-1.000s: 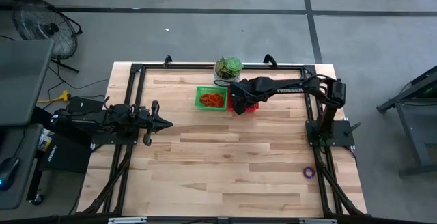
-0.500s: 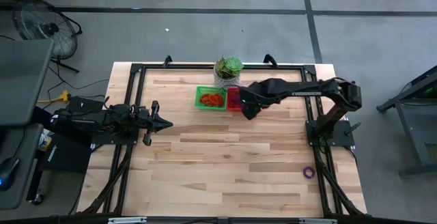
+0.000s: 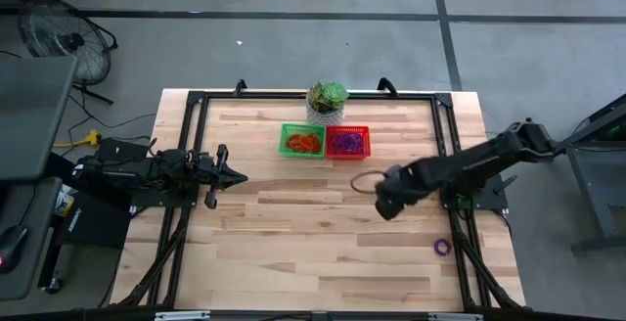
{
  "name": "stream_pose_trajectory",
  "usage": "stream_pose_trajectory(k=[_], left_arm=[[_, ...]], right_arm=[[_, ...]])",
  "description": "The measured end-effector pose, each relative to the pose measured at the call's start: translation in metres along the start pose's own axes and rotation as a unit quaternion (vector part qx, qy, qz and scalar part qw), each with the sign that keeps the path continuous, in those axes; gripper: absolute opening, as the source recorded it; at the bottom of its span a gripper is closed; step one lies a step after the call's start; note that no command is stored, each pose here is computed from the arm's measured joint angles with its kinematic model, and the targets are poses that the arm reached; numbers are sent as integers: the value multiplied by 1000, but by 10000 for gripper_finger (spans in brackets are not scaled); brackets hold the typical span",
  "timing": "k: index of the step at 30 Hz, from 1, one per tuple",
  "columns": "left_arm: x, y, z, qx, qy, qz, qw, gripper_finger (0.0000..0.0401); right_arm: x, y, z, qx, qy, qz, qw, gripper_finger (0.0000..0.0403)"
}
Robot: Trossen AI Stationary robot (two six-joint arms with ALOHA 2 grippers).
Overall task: Sort spring keychains
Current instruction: Put the purple spring keychain into the orange bin
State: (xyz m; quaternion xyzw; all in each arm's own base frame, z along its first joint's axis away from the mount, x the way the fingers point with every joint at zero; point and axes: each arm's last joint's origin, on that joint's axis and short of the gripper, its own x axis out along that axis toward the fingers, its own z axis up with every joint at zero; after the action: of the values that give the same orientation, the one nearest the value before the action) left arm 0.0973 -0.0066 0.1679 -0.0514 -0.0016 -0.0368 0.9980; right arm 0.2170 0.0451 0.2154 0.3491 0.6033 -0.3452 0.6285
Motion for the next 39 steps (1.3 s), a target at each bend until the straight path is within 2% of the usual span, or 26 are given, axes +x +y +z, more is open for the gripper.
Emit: stream_pose_trajectory(k=[7,13,20,30,39], left_arm=[[0,0,0,0,0,0,1000,0],[0,0,0,0,0,0,1000,0],[0,0,0,0,0,0,1000,0],[0,0,0,0,0,0,1000,0],[0,0,0,0,0,0,1000,0]], right_arm=[[21,-5,-48,24,44,36,998,178],[32,-7,-78,31,72,33,996,171],[32,-10,-110,54,62,27,996,167],[32,-20,-149,82,76,6,994,167],[49,-21,-166,82,93,-61,990,167]])
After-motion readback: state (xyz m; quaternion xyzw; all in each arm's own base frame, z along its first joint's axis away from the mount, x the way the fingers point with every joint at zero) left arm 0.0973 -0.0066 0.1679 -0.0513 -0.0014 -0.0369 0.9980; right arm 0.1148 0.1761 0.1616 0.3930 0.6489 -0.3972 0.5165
